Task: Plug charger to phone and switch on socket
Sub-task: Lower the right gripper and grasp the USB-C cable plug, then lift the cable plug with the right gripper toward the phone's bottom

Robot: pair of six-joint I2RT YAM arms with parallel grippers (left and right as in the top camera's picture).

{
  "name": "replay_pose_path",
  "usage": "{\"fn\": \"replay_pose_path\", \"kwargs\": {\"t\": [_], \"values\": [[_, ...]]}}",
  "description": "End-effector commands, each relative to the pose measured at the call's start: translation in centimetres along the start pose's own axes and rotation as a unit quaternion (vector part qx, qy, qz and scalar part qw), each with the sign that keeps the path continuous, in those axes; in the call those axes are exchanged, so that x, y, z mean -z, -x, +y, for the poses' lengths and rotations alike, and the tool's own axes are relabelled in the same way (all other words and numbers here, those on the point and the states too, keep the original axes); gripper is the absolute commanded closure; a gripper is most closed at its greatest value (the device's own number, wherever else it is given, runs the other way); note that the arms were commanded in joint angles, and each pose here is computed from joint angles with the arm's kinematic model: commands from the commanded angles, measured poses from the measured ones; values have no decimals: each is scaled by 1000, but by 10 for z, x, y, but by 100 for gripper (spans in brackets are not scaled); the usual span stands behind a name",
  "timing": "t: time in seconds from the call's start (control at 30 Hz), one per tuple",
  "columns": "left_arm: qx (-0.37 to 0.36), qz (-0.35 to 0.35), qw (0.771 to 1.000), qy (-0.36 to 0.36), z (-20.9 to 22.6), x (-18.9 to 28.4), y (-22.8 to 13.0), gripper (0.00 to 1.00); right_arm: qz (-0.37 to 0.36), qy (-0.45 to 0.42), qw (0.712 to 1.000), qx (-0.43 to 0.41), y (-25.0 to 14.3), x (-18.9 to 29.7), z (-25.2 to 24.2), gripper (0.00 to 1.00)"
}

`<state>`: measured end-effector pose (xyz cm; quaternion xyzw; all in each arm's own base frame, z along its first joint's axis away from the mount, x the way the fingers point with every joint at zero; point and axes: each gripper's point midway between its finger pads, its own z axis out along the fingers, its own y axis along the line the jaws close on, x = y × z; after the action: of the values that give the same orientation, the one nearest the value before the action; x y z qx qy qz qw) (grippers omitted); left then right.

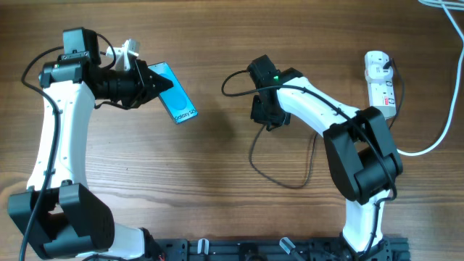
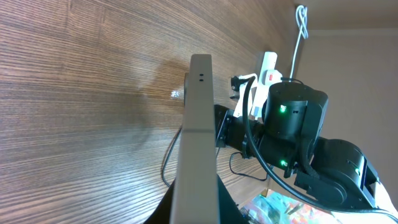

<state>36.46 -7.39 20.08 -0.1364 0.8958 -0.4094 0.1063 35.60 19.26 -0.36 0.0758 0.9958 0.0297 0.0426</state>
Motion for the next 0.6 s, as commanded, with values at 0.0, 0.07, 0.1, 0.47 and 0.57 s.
{"fn": "replay_pose_path", "kwargs": {"t": [0.0, 0.07, 0.1, 0.47, 0.57], "values": [[-12, -7, 1000, -16, -14, 8, -4, 96, 19, -4, 1000, -3, -10, -13, -3, 96], [-12, -7, 1000, -16, -14, 8, -4, 96, 9, 5, 1000, 25, -5, -13, 1, 96], [-12, -7, 1000, -16, -14, 8, -4, 96, 7, 8, 999, 41, -4, -12, 2, 96], [-12, -9, 1000, -9, -11, 8, -3, 96, -6, 15, 990, 139, -3, -18, 3, 96], [-12, -9, 1000, -9, -11, 8, -3, 96, 1, 29, 990, 140, -6, -16, 8, 96]]}}
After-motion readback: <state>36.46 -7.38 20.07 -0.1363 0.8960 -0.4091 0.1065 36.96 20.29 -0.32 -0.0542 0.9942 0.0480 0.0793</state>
